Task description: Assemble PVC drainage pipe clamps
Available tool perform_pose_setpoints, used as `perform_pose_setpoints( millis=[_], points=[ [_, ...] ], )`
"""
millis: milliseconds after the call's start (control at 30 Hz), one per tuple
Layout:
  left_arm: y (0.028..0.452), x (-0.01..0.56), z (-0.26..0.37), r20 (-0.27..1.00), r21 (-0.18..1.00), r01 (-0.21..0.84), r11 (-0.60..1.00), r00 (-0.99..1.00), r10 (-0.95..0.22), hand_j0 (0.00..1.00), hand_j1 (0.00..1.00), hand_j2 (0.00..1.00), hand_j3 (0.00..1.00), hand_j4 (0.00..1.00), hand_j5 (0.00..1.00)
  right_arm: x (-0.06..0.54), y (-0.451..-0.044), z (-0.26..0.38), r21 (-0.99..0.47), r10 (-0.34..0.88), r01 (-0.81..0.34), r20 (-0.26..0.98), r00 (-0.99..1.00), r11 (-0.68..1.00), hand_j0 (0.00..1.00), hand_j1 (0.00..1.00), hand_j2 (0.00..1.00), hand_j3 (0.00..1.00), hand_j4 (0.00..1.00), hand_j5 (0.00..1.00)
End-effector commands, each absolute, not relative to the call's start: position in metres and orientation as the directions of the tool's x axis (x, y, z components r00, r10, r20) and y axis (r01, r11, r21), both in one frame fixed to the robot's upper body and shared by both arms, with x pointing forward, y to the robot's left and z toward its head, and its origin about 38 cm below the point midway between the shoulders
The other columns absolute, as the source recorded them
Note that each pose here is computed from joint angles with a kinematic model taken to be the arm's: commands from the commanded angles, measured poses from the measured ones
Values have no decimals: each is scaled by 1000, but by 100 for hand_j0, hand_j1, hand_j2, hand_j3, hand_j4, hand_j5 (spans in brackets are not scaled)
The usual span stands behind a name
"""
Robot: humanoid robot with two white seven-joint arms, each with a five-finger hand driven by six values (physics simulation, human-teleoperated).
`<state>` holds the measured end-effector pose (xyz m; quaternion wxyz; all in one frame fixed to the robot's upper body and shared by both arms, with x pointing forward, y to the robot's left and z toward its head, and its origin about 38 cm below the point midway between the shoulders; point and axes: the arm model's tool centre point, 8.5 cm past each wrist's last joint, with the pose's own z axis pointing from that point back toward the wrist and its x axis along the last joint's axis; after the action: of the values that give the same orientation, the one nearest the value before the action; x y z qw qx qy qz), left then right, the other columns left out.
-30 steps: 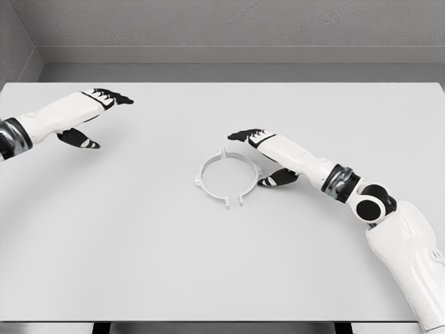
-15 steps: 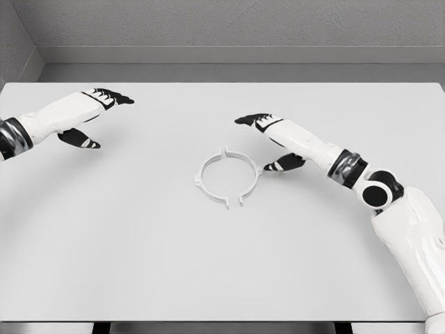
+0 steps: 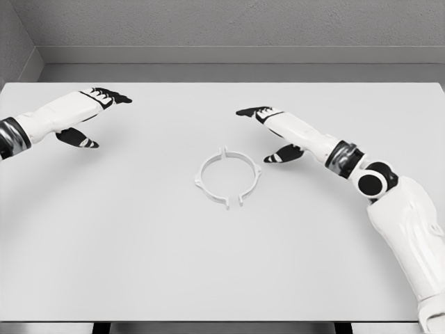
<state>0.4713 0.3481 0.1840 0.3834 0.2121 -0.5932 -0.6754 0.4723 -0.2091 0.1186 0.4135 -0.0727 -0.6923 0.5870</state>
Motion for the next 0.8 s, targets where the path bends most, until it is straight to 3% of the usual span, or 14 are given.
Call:
perform_pose_setpoints(
  millis=[0,767],
  points=[
    [349,471,185,173,964,267,4,-613,-771,100,100,100,100,100,100,472,-207,116,-866,584,-393,498,-641,308,100,100,100,100,100,100],
    [351,473,184,178,963,268,12,-606,-775,100,100,100,100,100,100,468,-193,112,-870,568,-403,492,-659,285,100,100,100,100,100,100]
  ],
)
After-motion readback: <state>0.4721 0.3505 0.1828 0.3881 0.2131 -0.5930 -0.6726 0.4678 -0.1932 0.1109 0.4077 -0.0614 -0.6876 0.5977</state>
